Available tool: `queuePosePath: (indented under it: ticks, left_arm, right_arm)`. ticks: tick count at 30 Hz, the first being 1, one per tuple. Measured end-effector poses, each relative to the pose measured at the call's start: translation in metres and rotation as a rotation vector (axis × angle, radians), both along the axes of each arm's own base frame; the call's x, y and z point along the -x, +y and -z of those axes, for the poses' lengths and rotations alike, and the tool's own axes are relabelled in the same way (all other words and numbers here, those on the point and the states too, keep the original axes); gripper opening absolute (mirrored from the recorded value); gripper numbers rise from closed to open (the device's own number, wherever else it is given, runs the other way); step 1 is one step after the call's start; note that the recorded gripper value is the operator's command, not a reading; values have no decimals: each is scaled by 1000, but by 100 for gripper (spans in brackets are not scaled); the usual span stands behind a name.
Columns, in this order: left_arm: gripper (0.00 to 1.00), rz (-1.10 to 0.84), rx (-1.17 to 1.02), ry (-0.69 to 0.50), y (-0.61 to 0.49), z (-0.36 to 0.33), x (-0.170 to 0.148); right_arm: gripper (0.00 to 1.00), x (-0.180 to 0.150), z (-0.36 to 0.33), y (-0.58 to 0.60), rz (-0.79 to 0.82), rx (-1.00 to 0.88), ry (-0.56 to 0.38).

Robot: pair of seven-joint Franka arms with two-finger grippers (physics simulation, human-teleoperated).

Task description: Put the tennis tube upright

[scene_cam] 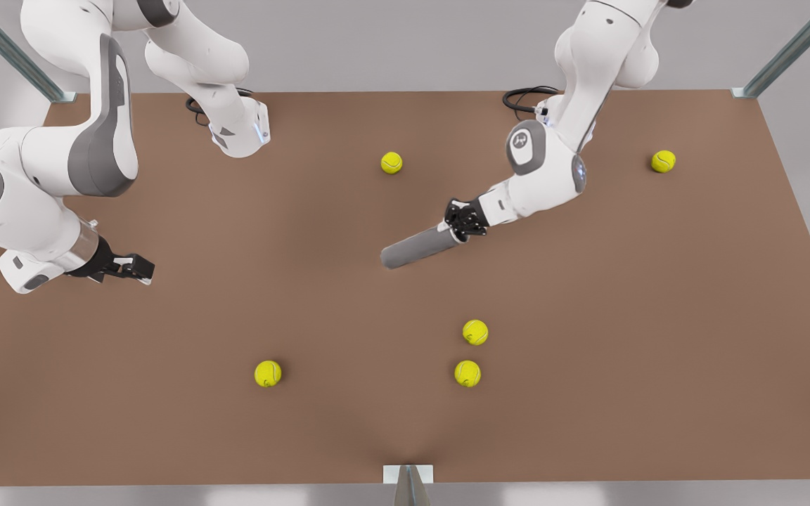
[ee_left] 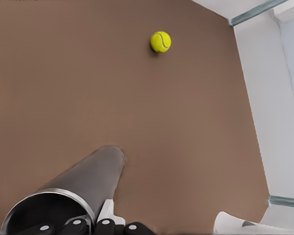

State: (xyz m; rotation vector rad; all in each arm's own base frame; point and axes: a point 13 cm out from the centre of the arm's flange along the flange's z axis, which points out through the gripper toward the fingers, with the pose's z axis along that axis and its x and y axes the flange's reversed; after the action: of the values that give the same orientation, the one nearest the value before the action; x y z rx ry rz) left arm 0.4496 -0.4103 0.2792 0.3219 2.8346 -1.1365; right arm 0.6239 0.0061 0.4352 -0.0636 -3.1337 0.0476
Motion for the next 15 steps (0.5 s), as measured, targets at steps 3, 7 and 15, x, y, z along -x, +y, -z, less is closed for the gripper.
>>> queuePosePath:
  ticks: [3, 7, 15]
  left_arm:
    - [21, 20, -87, 1, 22, -14, -6]
    - [21, 40, -217, 13, 52, -36, -23]
    - [21, -45, -471, 122, 135, -29, -38]
  right_arm:
    - [100, 0, 0, 0, -2, 0, 1]
    - [100, -3, 3, 0, -5, -2, 1]
    - [100, -5, 3, 5, -11, -14, -7]
